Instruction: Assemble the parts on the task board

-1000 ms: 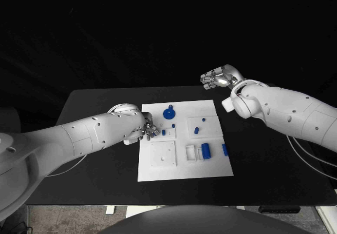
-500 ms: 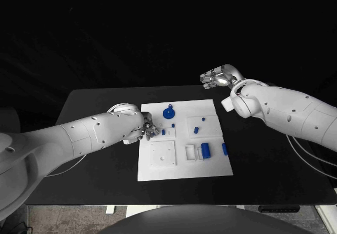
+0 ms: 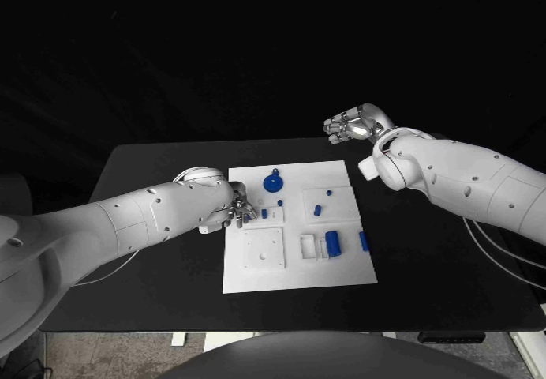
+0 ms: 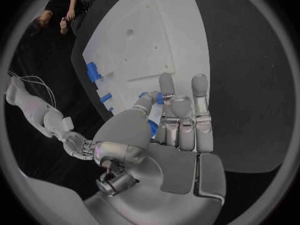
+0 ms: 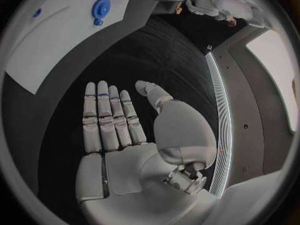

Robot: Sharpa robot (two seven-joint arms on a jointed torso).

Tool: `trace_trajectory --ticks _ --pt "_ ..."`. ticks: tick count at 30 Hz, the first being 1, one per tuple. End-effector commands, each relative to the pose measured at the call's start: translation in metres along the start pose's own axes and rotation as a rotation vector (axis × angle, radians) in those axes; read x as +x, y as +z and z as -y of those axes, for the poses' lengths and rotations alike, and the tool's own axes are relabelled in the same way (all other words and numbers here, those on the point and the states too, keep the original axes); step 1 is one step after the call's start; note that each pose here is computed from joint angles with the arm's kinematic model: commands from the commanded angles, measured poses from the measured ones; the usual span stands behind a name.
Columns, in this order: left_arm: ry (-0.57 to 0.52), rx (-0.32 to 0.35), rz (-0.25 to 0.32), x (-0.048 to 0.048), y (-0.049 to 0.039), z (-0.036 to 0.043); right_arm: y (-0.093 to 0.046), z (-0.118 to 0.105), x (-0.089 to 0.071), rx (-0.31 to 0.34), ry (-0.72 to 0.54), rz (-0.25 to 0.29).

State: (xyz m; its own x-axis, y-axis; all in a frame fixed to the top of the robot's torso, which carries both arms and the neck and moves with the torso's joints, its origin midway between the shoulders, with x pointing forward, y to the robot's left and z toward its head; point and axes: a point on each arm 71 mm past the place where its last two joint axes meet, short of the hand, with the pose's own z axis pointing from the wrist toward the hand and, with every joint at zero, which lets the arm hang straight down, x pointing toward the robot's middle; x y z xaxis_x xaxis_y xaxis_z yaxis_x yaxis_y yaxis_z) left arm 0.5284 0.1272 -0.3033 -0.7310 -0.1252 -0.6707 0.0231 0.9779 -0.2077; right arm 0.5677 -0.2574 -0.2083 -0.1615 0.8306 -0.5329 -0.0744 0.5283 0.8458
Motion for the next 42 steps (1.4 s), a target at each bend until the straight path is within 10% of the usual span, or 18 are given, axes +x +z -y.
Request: trace_trajectory --ticks 1,42 --pt "0.027 -0.003 -0.033 0.0037 0.0003 -0.0014 0.0001 -0.0008 0.0017 -0.008 0.001 -0.016" --pt "0.009 -0.015 -0.027 -0.0009 0.0062 0.0045 0.0002 -0.0016 0.0030 -0.009 0.002 -0.019"
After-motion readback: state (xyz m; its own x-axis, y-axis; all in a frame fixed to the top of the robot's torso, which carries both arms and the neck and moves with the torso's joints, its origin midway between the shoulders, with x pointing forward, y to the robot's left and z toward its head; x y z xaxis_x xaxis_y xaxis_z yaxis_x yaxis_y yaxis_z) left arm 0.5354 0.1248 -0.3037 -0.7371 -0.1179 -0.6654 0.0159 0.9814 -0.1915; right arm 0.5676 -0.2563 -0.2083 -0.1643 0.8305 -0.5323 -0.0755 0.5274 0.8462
